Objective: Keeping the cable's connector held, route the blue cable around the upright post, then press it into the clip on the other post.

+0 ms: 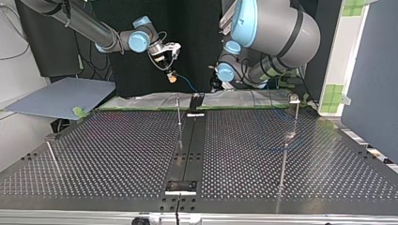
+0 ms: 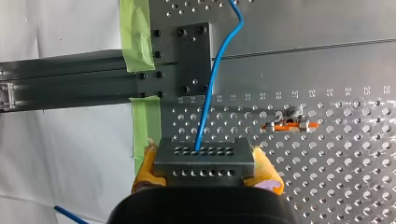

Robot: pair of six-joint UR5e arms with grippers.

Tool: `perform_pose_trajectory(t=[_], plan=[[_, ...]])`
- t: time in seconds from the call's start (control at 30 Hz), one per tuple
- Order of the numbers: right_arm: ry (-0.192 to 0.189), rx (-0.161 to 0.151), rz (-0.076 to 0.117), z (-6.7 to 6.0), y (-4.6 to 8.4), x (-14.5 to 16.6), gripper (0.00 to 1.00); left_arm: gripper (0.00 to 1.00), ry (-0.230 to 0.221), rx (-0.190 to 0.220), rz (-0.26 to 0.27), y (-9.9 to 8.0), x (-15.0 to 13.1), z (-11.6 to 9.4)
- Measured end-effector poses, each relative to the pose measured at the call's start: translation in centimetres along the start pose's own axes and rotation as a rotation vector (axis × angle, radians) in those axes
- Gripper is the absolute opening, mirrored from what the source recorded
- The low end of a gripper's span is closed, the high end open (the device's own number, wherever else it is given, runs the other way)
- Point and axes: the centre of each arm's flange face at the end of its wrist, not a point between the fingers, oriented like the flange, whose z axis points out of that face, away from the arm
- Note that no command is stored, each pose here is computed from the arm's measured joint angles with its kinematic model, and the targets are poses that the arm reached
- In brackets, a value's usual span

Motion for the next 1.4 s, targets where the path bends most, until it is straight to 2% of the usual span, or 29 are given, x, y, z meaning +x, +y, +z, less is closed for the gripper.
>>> perform_pose_trajectory(t=[0.33,0.57,0.73,0.77,0.93,1.1,1.17,1.4], plan=[[0.0,0.004,-0.003,0.0,-0.3,0.0,0.0,0.55,-0.088,0.042,0.009,-0.9,-1.7,0.4],[0.003,0.004,-0.005,0.0,-0.2,0.0,0.0,0.55,-0.105,0.022,0.008,-0.7,-2.0,0.5],[0.002,0.004,-0.006,0.0,-0.3,0.0,0.0,0.55,-0.122,0.023,0.009,-0.8,-2.2,0.6],[0.002,0.005,-0.006,0.0,-0.3,0.0,0.0,0.58,-0.125,0.023,0.009,-0.8,-2.3,0.6],[0.002,0.009,-0.01,0.0,-0.5,-0.1,0.0,0.61,-0.14,0.031,-0.006,-0.9,-2.4,0.7],[0.001,0.013,-0.016,0.0,-0.7,-0.1,0.0,0.61,-0.166,0.06,-0.047,-1.2,-2.7,1.0],[0.001,0.015,-0.018,0.0,-0.8,-0.1,0.0,0.61,-0.182,0.089,-0.066,-1.7,-2.8,1.1],[0.0,0.02,-0.022,0.0,-1.0,-0.1,0.0,0.61,-0.223,0.15,-0.115,-2.5,-3.3,1.5]])
